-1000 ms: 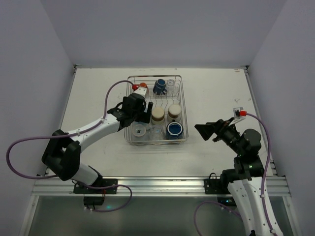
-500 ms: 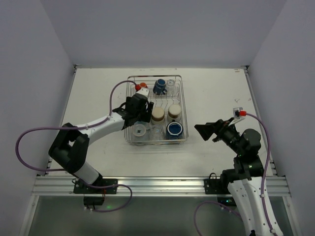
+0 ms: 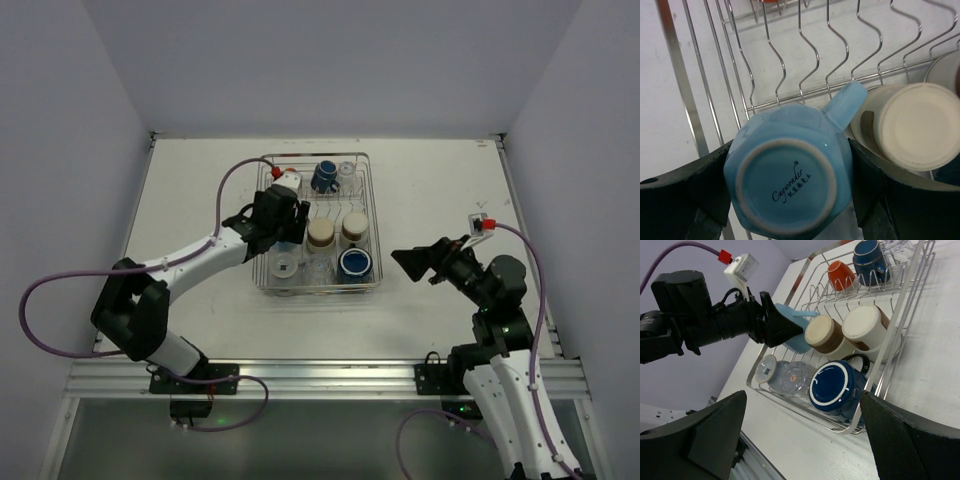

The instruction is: Unload the cups from the dish rack

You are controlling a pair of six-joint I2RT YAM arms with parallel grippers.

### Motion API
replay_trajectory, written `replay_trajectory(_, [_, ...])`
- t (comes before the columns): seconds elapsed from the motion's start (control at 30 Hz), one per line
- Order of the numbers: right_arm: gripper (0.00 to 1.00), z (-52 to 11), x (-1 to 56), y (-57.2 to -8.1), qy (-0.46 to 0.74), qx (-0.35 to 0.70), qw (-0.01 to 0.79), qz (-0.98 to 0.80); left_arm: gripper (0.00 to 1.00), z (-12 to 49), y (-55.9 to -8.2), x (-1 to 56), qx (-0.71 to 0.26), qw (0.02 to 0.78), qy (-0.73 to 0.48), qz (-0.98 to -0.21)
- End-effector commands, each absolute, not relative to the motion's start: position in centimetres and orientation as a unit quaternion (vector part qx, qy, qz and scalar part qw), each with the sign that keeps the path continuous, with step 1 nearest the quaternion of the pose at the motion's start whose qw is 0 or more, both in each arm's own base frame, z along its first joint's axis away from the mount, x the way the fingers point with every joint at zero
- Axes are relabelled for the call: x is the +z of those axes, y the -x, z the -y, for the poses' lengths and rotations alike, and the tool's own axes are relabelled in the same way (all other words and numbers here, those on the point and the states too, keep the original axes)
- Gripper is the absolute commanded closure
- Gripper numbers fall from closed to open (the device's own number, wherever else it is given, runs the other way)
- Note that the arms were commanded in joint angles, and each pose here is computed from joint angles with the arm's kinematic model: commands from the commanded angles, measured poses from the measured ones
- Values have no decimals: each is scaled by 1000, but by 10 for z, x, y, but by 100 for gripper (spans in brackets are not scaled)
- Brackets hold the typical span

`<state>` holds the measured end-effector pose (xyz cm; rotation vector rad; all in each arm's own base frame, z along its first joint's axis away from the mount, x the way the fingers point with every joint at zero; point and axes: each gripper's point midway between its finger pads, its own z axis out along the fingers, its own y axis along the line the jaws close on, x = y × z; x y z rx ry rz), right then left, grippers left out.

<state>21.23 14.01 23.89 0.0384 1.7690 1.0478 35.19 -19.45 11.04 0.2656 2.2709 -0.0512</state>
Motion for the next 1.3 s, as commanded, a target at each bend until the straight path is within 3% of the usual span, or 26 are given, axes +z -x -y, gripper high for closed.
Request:
replay_trajectory(0.0, [4, -152, 273, -214, 0, 471, 531, -705, 87, 206, -381, 213, -68, 524, -66, -847])
replay_trajectory(0.23, [5, -178, 295, -222, 18, 512, 528, -678, 90, 196, -376, 259, -98, 556, -38, -824])
replay_trajectory(0.5, [12, -206, 324, -231, 54, 540, 561, -626, 91, 224, -347, 336, -259, 584, -29, -769])
replay_trajectory(0.73, [21, -246, 332, -234, 109, 563, 546, -611, 91, 269, -304, 381, -463, 543, -36, -699])
replay_trajectory(1.27, [25, -268, 378, -236, 150, 588, 556, -568, 94, 302, -249, 403, -654, 441, -44, -614])
